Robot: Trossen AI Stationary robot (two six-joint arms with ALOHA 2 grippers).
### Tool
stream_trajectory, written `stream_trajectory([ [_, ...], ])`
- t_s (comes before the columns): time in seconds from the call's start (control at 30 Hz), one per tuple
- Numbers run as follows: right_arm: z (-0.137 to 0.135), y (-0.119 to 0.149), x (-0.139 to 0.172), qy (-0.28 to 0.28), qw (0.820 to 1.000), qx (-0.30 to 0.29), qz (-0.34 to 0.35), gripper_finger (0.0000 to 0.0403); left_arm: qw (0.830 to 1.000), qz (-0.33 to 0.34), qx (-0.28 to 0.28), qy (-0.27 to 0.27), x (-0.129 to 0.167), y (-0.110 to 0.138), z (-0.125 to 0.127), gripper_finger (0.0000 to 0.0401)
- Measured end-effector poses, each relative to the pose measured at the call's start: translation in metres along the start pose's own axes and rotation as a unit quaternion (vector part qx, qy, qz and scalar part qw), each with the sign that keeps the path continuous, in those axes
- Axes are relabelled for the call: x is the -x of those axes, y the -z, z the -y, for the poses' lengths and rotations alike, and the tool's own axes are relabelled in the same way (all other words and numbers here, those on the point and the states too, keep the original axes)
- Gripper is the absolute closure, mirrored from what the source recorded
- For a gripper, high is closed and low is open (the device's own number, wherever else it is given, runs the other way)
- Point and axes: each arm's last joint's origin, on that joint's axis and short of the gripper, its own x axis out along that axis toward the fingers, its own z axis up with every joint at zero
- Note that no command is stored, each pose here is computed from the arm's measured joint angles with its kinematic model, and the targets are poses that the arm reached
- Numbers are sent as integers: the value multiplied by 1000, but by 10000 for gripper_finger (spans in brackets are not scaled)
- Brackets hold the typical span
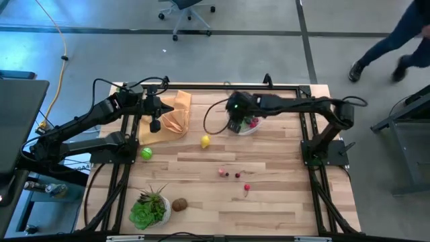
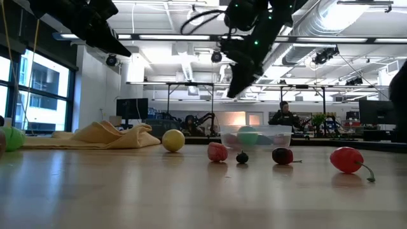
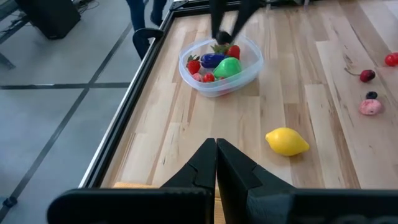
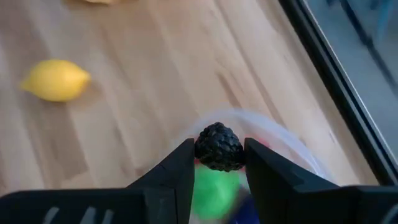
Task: Pick and placing Produce into tupperware
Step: Put the blackberry into the transparent container, then put the red cherry into the transparent container
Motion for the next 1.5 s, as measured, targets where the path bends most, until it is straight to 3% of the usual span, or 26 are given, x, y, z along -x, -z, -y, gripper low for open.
stream_trajectory([
  [0.23, 41, 15, -8, 21, 989, -124, -79, 289, 1000, 0, 0, 0, 0, 0, 0, 398],
  [0.4, 56, 20, -26, 5, 983, -151, -105, 289, 1000, 0, 0, 0, 0, 0, 0, 398],
  [0.77, 59, 30, -64, -18, 976, -160, -148, 289, 1000, 0, 0, 0, 0, 0, 0, 398],
  [1.17, 59, 29, -67, -22, 977, -159, -143, 287, 1000, 0, 0, 0, 0, 0, 0, 398],
  [1.5, 59, 29, -69, -23, 979, -146, -139, 227, 1000, 0, 0, 0, 0, 0, 0, 398],
])
